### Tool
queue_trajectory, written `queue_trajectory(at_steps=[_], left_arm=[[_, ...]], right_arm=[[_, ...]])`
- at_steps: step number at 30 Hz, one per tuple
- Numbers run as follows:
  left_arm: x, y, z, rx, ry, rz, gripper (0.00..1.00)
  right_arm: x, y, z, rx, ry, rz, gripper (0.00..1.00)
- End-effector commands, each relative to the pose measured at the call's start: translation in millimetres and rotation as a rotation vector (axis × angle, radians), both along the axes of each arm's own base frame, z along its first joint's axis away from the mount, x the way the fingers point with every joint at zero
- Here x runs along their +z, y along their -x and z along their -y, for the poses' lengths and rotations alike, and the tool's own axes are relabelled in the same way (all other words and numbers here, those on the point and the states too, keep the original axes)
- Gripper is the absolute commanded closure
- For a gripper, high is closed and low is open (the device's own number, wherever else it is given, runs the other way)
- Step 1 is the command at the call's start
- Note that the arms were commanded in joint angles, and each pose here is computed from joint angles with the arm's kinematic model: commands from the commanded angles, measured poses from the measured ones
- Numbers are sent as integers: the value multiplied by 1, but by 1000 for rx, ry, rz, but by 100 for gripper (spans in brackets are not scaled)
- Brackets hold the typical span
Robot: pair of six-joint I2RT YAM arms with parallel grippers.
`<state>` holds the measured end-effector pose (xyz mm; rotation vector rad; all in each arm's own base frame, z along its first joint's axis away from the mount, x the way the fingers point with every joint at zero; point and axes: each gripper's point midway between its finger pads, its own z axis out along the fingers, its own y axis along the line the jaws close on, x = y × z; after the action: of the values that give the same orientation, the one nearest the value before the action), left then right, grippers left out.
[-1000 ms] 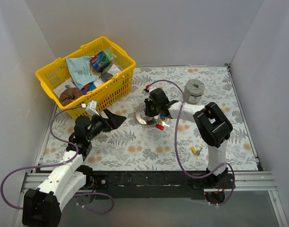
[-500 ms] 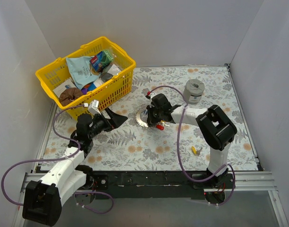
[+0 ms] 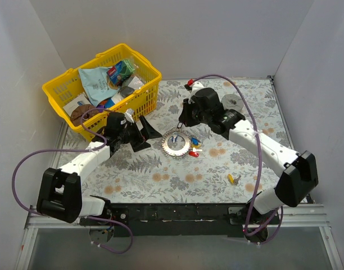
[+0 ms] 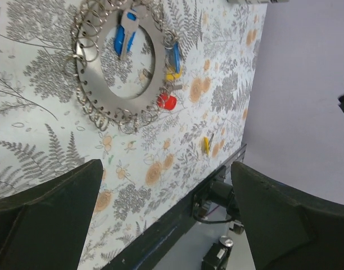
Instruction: Put the keys on the keyring
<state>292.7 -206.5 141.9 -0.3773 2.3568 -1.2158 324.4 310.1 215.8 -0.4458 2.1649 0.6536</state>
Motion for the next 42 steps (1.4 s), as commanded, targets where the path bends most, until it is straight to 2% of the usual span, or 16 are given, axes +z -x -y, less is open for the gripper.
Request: queue_trajectory(at_steps=[1,3,7,8,9,10,11,13,15,19,23,26,29,32,36,42], left_arm=[[42,7,14,-111,34,11,2],[78,6,13,-124,18,90,2],[118,9,7,-84,40,263,2],[119,10,6,-75,51,281,2],[105,14,6,-68,57,264,2],[110,12,5,-51,83,326,2],[103,10,4,-21,103,319,2],[81,5,1,30,120,285,2],[67,4,2,35,110,238,2],[33,-7,4,31,-52,174,2],[42,-17,29,-65,-224,179,2],[26,-16,36,-92,-310,158,2],[-6,-18,36,-106,-407,121,2],[-37,-30,24,-98,-572,96,2],[-59,-47,33,-125,-635,87,2],[-73,-54,35,-115,-707,91,2]], right_arm=[[35,39,5,70,-53,-48,93],[49,57,18,60,-39,-55,93],[53,79,50,2,-2,-54,93],[63,83,61,-24,-21,-13,93],[47,85,66,-35,-9,-11,92],[43,86,72,-51,-6,7,92],[45,85,89,-112,-5,62,92],[16,85,109,-202,25,66,92],[15,84,125,-281,-10,116,92],[5,77,119,-271,-20,143,92],[-13,62,104,-247,61,98,93],[-13,53,89,-215,11,97,94],[-16,39,87,-202,-27,75,94],[-29,25,86,-176,-37,-1,93],[-65,15,88,-184,2,-88,92],[-90,14,71,-132,-10,-186,84]])
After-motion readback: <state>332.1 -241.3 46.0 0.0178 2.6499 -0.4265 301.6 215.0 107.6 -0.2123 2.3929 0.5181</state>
